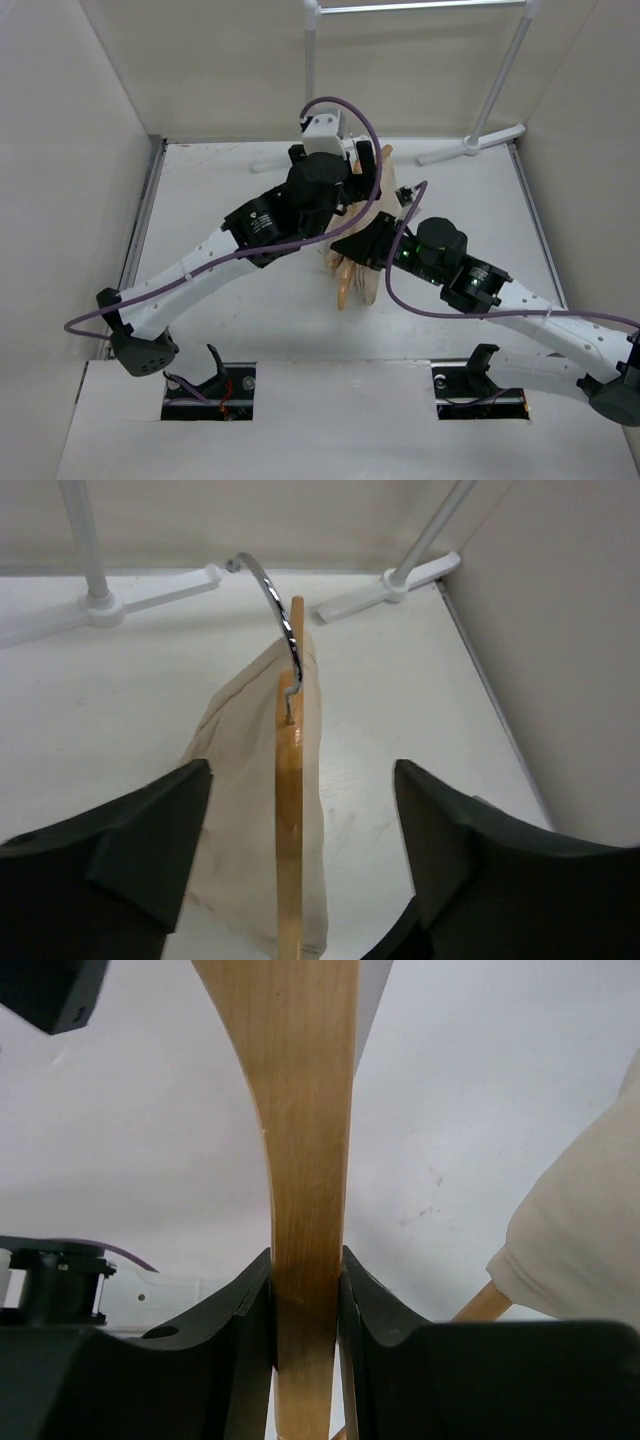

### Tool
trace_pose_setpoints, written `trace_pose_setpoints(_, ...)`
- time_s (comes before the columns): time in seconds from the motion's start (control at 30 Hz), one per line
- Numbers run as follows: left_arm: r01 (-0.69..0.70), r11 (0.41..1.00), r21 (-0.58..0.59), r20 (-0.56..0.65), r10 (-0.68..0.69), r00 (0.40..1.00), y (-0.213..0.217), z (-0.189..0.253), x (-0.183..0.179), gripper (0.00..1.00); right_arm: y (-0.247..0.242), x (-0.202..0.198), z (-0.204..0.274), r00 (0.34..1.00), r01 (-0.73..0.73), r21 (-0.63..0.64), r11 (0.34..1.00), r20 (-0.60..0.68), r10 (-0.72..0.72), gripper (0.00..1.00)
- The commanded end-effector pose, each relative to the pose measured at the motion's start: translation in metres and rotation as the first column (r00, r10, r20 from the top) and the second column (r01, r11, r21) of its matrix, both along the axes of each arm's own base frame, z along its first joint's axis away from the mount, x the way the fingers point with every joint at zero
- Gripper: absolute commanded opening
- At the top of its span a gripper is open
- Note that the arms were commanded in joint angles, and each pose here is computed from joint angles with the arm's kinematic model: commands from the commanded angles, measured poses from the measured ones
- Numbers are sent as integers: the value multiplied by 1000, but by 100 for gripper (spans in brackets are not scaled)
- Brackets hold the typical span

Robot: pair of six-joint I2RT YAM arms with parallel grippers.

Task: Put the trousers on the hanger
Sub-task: Place the hanger at the clothesline.

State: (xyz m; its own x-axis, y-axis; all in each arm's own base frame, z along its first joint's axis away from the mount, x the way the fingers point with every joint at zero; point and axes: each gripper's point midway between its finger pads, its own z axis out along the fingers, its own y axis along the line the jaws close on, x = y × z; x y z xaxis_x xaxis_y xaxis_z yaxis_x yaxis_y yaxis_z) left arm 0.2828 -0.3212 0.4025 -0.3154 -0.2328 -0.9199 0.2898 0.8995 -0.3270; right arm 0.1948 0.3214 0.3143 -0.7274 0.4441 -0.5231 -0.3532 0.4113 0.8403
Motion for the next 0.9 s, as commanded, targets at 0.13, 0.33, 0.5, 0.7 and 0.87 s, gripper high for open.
trace_pose_setpoints(0.13, -5, 963, -269, 134, 43, 990, 47, 84, -21, 100, -22, 21, 82, 985, 36, 169, 985, 163, -64, 11)
trace_pose_setpoints(0.33, -162, 923, -350, 160, 230, 960, 135, 100, -39, 100, -44, 55, 117, 970, 79, 165, 983, 215, -114, 10)
trace_pose_setpoints(0.5, -343, 900, -268, 127, 386, 914, 206, 52, -40, 100, -69, 114, 157, 949, 156, 182, 971, 245, -198, 9)
trace_pose_setpoints(0.7, -412, 899, -148, 11, 418, 908, 236, -24, -52, 100, -87, 186, 185, 931, 212, 210, 954, 252, -262, 9)
trace_pose_setpoints(0.87, -424, 901, -93, -119, 413, 903, 247, -91, -63, 100, -102, 239, 194, 919, 270, 242, 932, 223, -325, 9)
